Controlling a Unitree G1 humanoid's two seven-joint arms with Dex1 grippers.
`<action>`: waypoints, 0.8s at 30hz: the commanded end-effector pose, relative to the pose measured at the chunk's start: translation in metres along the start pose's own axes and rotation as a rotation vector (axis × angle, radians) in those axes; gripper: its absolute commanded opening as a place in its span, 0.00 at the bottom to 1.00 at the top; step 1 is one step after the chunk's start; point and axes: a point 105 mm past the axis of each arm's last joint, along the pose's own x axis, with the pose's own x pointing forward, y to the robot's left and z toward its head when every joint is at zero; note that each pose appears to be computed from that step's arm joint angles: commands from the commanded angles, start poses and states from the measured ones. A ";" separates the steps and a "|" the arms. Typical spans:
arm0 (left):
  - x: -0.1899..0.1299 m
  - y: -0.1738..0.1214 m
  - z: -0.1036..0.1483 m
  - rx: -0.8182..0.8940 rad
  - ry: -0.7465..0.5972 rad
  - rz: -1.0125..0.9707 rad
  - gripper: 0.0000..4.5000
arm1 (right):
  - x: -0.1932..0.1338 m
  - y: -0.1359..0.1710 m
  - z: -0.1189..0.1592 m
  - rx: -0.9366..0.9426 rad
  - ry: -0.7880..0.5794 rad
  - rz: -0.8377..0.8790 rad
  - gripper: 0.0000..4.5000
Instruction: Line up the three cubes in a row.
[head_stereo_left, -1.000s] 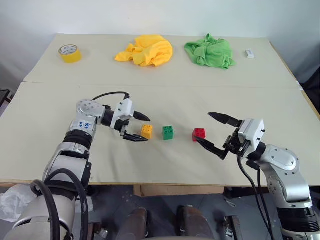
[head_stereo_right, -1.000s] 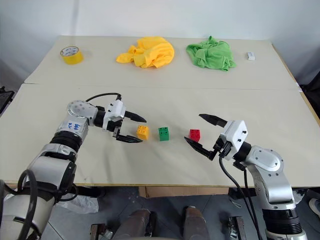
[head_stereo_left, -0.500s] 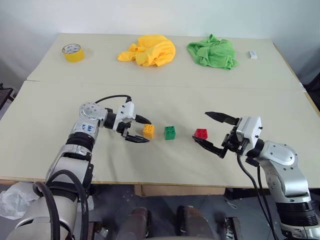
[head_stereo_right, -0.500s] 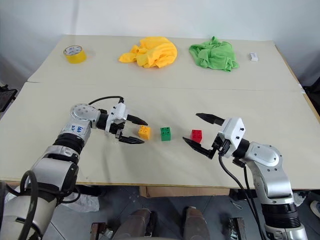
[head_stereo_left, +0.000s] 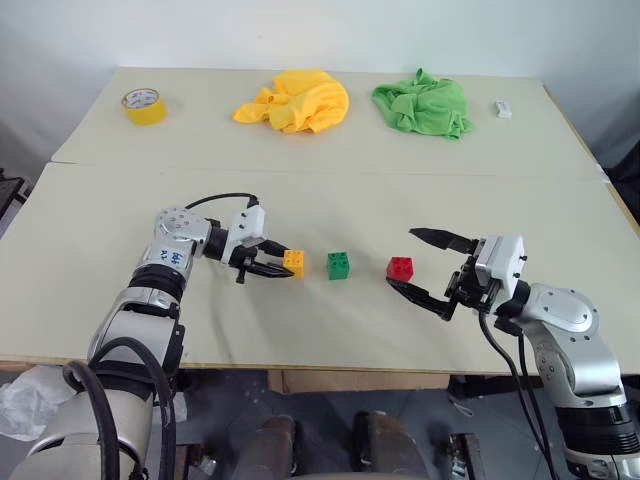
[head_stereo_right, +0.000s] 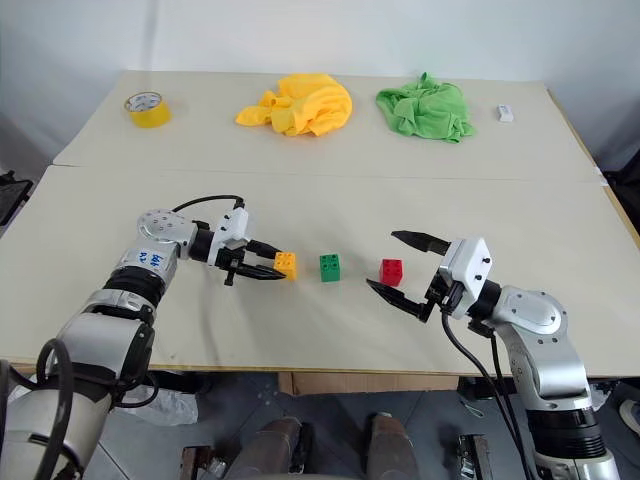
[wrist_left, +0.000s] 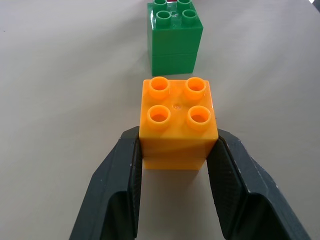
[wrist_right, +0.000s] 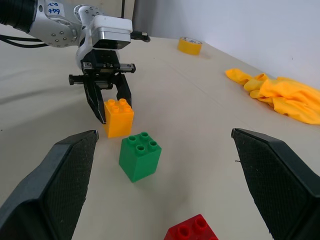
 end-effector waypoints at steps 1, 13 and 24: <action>-0.016 0.004 -0.002 0.002 0.035 0.034 0.33 | -0.013 -0.001 0.001 -0.036 0.039 0.038 1.00; -0.040 0.009 0.015 -0.016 -0.032 0.045 0.74 | -0.016 -0.006 0.001 -0.032 0.048 0.060 1.00; -0.138 -0.010 0.019 0.079 -0.018 0.239 0.79 | -0.056 -0.036 0.000 -0.076 0.177 0.207 1.00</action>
